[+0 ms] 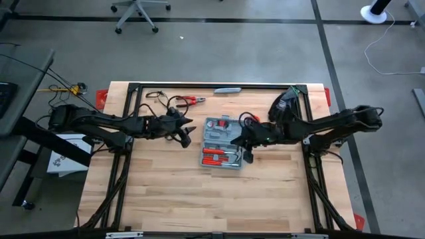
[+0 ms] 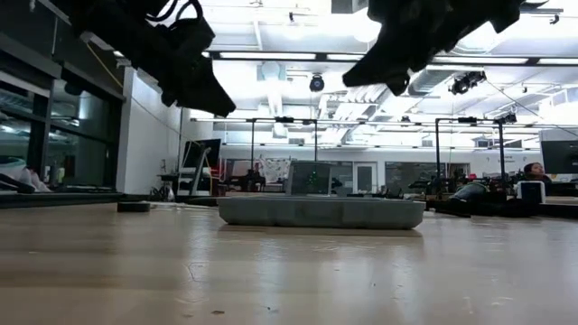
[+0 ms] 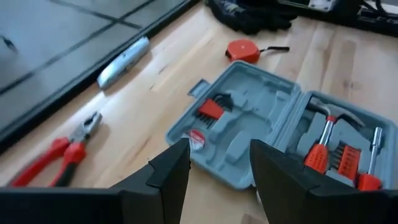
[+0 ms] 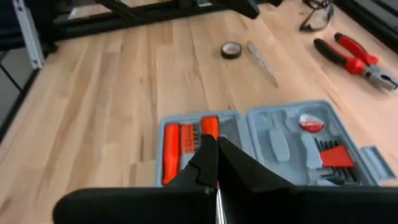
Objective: Prefit tool cases
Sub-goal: Remove the orange hammer from the gray tool case
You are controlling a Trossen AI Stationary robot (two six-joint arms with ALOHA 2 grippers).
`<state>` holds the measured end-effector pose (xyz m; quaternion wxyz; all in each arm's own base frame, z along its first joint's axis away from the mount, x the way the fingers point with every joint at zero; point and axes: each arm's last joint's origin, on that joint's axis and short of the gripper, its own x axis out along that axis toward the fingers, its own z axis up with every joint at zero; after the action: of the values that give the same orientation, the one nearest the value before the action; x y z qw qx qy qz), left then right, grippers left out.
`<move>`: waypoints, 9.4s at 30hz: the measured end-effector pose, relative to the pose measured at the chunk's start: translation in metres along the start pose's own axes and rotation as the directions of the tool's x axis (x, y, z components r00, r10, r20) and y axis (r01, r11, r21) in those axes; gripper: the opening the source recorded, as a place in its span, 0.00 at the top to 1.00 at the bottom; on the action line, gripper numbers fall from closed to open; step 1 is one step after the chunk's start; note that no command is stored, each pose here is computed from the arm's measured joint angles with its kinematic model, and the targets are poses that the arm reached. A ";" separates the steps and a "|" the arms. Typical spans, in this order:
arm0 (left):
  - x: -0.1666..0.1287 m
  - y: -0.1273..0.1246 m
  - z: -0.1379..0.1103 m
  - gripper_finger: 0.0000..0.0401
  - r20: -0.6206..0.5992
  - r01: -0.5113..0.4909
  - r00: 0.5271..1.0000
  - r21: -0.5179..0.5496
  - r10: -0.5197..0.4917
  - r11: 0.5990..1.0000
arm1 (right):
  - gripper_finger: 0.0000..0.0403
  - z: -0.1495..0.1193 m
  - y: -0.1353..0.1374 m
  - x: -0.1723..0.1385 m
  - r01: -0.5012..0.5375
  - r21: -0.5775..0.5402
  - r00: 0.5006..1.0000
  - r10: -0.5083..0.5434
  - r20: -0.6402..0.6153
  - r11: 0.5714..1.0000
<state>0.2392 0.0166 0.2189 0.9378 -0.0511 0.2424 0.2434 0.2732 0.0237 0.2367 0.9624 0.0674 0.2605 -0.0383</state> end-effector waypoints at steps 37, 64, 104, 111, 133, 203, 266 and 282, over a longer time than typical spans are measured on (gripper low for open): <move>0.069 -0.029 -0.024 0.97 -0.189 0.275 0.946 0.043 -0.263 0.960 | 1.00 -0.074 0.001 0.049 0.118 -0.019 0.867 -0.112 -0.485 0.993; 0.066 -0.039 -0.028 0.48 -0.338 0.417 0.888 0.308 -0.312 0.855 | 1.00 -0.087 -0.010 0.080 0.076 0.005 0.875 -0.064 -0.479 0.997; 0.099 -0.057 -0.040 0.99 -0.425 0.238 0.899 0.258 -0.111 0.936 | 1.00 -0.070 -0.010 0.063 0.131 -0.088 0.907 -0.155 -0.391 0.987; 0.071 -0.066 -0.021 0.99 -0.332 0.175 0.939 0.245 -0.087 0.953 | 1.00 -0.043 -0.009 0.040 0.142 -0.157 0.949 -0.179 -0.259 0.977; 0.033 -0.047 0.006 1.00 -0.274 0.083 0.962 0.321 0.008 0.944 | 1.00 -0.035 -0.002 0.027 0.179 -0.063 0.956 -0.188 -0.224 0.982; 0.143 -0.025 -0.063 0.78 -0.354 0.094 0.908 0.696 0.226 0.712 | 1.00 -0.088 -0.021 0.098 0.178 -0.038 0.912 -0.179 -0.369 0.983; 0.102 -0.067 -0.083 1.00 -0.506 0.062 0.845 0.416 0.174 0.907 | 1.00 -0.093 -0.027 0.093 0.322 -0.107 0.855 -0.338 -0.393 0.941; 0.068 -0.076 -0.032 1.00 -0.349 0.164 0.937 0.401 -0.015 0.901 | 1.00 -0.091 -0.033 0.093 0.354 -0.098 0.850 -0.364 -0.382 0.930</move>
<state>0.3140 -0.0272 0.1565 0.8810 0.1015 0.4438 0.1285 0.3051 0.0010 0.1083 0.8668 0.0125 0.4567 -0.1998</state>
